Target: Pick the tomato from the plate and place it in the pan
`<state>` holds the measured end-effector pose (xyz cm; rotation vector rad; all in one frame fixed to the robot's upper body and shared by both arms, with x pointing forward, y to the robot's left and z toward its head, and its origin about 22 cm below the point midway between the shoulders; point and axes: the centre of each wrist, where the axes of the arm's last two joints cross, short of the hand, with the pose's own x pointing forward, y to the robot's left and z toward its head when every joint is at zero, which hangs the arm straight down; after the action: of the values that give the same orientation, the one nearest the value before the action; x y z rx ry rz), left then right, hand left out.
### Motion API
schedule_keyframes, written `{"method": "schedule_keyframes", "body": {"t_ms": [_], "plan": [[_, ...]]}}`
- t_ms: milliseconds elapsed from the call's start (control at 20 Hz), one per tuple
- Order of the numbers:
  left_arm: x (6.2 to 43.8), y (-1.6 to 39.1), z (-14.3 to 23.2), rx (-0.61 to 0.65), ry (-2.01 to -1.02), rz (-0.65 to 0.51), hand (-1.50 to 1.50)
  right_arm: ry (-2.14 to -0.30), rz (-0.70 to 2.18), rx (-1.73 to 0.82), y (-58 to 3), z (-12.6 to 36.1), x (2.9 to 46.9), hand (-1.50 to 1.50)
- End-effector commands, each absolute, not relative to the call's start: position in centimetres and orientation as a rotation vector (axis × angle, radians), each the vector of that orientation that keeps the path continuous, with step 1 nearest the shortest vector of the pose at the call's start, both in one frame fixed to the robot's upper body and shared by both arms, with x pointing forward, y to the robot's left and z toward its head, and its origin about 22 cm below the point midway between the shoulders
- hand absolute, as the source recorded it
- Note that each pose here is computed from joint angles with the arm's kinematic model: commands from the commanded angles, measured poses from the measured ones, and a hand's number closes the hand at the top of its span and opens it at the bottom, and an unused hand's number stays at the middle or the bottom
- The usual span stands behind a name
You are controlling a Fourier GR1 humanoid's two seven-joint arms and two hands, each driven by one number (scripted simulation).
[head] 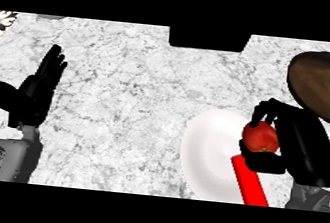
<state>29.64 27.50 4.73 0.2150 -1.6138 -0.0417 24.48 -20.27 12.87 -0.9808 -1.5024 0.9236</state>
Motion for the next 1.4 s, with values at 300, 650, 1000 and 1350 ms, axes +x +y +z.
{"method": "schedule_keyframes", "body": {"t_ms": [300,650,1000,1350], "plan": [[29.9,26.9,4.6,0.203,-1.624,-0.032,0.00,-1.622,0.466,-0.878,-28.7,16.3,29.7,1.50],[29.5,27.4,5.7,0.188,-1.627,-0.046,0.00,-1.524,0.459,-1.042,-39.2,15.1,32.8,1.50],[30.8,26.7,6.2,0.181,-1.653,-0.080,0.00,-1.437,0.508,-1.263,-44.4,13.4,35.2,1.50],[31.4,25.4,6.4,0.148,-1.667,-0.096,0.00,-1.400,0.436,-1.265,-47.1,9.7,35.4,1.50]]}}
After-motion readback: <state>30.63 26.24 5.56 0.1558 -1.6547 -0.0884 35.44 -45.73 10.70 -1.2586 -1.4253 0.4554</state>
